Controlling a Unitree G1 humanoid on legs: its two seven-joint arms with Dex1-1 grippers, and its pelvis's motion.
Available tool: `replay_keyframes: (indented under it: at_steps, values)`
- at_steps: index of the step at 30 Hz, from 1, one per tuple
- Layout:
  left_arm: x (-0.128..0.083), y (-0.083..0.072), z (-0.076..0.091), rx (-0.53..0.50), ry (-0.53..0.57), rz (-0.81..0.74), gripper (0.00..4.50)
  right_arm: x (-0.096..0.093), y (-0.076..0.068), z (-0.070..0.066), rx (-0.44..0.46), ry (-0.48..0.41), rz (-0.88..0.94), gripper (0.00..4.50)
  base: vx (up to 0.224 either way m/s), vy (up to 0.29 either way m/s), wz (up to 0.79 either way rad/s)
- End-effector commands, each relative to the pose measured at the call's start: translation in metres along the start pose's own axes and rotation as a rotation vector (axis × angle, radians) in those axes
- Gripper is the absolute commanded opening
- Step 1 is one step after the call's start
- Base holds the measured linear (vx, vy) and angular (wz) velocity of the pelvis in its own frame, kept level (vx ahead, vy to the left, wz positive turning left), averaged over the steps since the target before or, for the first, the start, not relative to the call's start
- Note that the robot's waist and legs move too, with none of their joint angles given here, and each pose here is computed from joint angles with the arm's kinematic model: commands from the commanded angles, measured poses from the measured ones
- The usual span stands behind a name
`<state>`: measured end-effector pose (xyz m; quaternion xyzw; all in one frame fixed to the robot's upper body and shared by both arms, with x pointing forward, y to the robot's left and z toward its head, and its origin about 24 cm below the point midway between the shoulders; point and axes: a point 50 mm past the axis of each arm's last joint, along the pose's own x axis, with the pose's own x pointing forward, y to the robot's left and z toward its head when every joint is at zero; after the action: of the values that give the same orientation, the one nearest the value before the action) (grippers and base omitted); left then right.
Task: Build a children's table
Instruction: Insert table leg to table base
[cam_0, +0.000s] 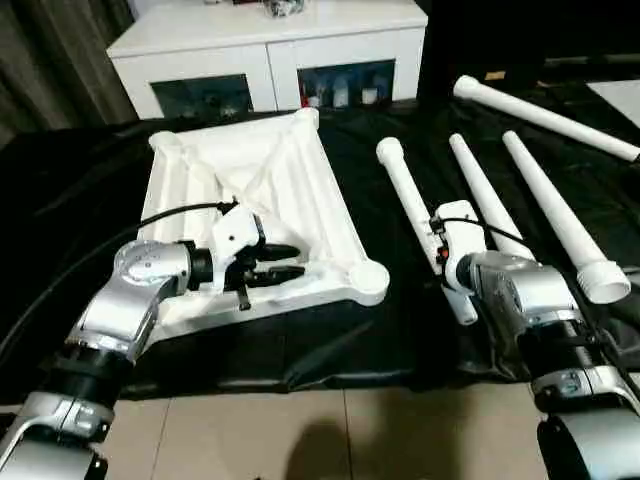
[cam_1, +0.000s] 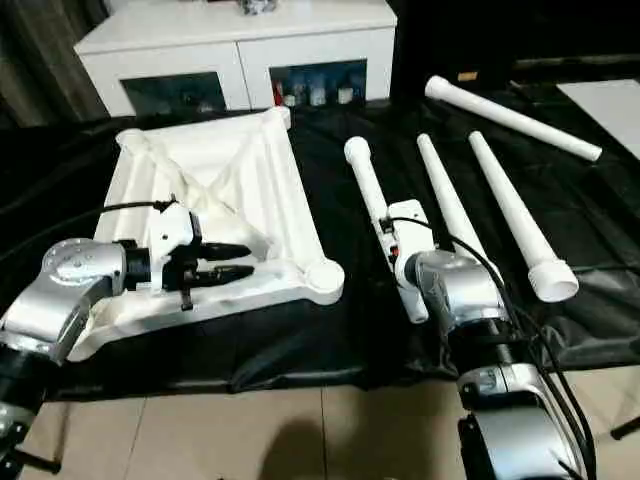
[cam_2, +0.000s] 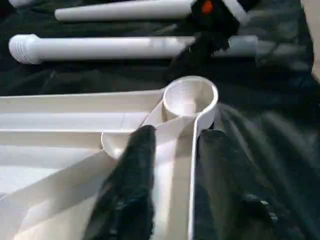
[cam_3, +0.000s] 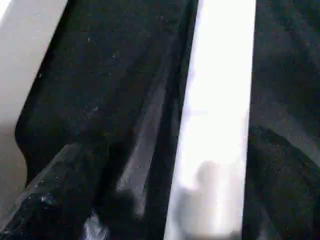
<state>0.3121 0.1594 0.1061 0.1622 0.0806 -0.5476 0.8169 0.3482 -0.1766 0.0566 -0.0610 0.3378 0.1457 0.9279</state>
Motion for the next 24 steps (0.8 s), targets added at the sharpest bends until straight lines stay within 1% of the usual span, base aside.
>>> replay_keyframes:
  at_steps: [1, 2, 3, 4, 5, 6, 7, 8, 9, 10, 11, 13, 14, 16, 17, 20, 21, 22, 23, 24]
  values:
    - [-0.003, -0.004, 0.009, -0.012, -0.018, 0.001, 2.06, 0.003, -0.002, -0.022, 0.046, 0.104, 0.008, 4.14, 0.000, 0.000, 0.00]
    - [-0.002, -0.010, 0.014, -0.030, -0.042, -0.004, 2.21, 0.002, -0.003, -0.021, 0.057, 0.112, 0.010, 4.11, 0.000, 0.000, 0.00]
    - [0.000, -0.014, 0.020, -0.045, -0.081, 0.004, 2.32, 0.001, -0.004, -0.020, 0.060, 0.118, 0.007, 3.88, 0.000, 0.000, 0.00]
    - [0.000, -0.014, 0.021, -0.047, -0.085, 0.005, 2.32, 0.001, -0.004, -0.019, 0.060, 0.119, 0.007, 3.88, 0.000, 0.000, 0.00]
    - [0.001, -0.016, 0.026, -0.060, -0.113, 0.013, 2.52, 0.001, -0.005, -0.018, 0.060, 0.123, 0.005, 3.71, 0.000, 0.000, 0.00]
    - [0.002, -0.018, 0.029, -0.074, -0.141, 0.030, 2.52, 0.000, -0.005, -0.017, 0.058, 0.127, 0.009, 3.71, 0.000, 0.000, 0.00]
    - [0.002, -0.018, 0.029, -0.074, -0.141, 0.030, 2.65, 0.000, -0.005, -0.017, 0.058, 0.127, 0.009, 3.65, 0.000, 0.000, 0.00]
    - [0.003, -0.018, 0.031, -0.086, -0.157, 0.062, 2.72, 0.000, -0.005, -0.015, 0.054, 0.129, 0.014, 3.57, 0.000, 0.000, 0.00]
    - [0.004, -0.018, 0.029, -0.110, -0.167, 0.111, 2.84, 0.000, -0.005, -0.013, 0.048, 0.128, 0.018, 3.34, 0.000, 0.000, 0.00]
    - [0.004, -0.018, 0.029, -0.110, -0.167, 0.111, 2.84, 0.000, -0.005, -0.013, 0.048, 0.128, 0.018, 3.34, 0.000, 0.000, 0.00]
    - [0.004, -0.018, 0.027, -0.128, -0.173, 0.145, 2.96, 0.001, -0.005, -0.012, 0.045, 0.127, 0.020, 3.21, 0.000, 0.000, 0.00]
    - [0.006, -0.014, 0.020, -0.177, -0.170, 0.277, 3.17, 0.001, -0.006, -0.009, 0.037, 0.117, 0.010, 3.14, 0.000, 0.000, 0.00]
    - [0.006, -0.014, 0.020, -0.177, -0.170, 0.277, 3.27, 0.001, -0.006, -0.009, 0.037, 0.117, 0.010, 2.92, 0.000, 0.000, 0.00]
    - [0.008, -0.011, 0.014, -0.207, -0.160, 0.383, 3.35, 0.000, -0.008, -0.006, 0.036, 0.096, -0.001, 2.79, 0.000, 0.000, 0.00]
    - [0.009, -0.012, 0.014, -0.220, -0.175, 0.408, 3.60, 0.000, -0.010, -0.006, 0.043, 0.086, -0.005, 2.70, 0.000, 0.000, 0.00]
    - [0.009, -0.016, 0.015, -0.242, -0.195, 0.422, 3.73, 0.000, -0.012, -0.007, 0.049, 0.076, -0.016, 2.41, 0.000, 0.000, 0.00]
    - [0.009, -0.018, 0.016, -0.247, -0.199, 0.422, 3.92, 0.000, -0.012, -0.007, 0.053, 0.069, -0.023, 2.35, 0.000, 0.000, 0.00]
    - [0.008, -0.022, 0.015, -0.260, -0.198, 0.397, 4.04, -0.001, -0.013, -0.006, 0.065, 0.048, -0.035, 2.26, 0.000, 0.000, 0.00]
    - [0.008, -0.026, 0.014, -0.285, -0.195, 0.371, 4.11, -0.004, -0.012, -0.001, 0.103, 0.009, -0.035, 2.16, 0.000, 0.000, 0.00]
    - [0.008, -0.028, 0.014, -0.298, -0.197, 0.362, 4.24, -0.005, -0.013, 0.001, 0.119, -0.010, -0.034, 2.00, 0.000, 0.000, 0.00]
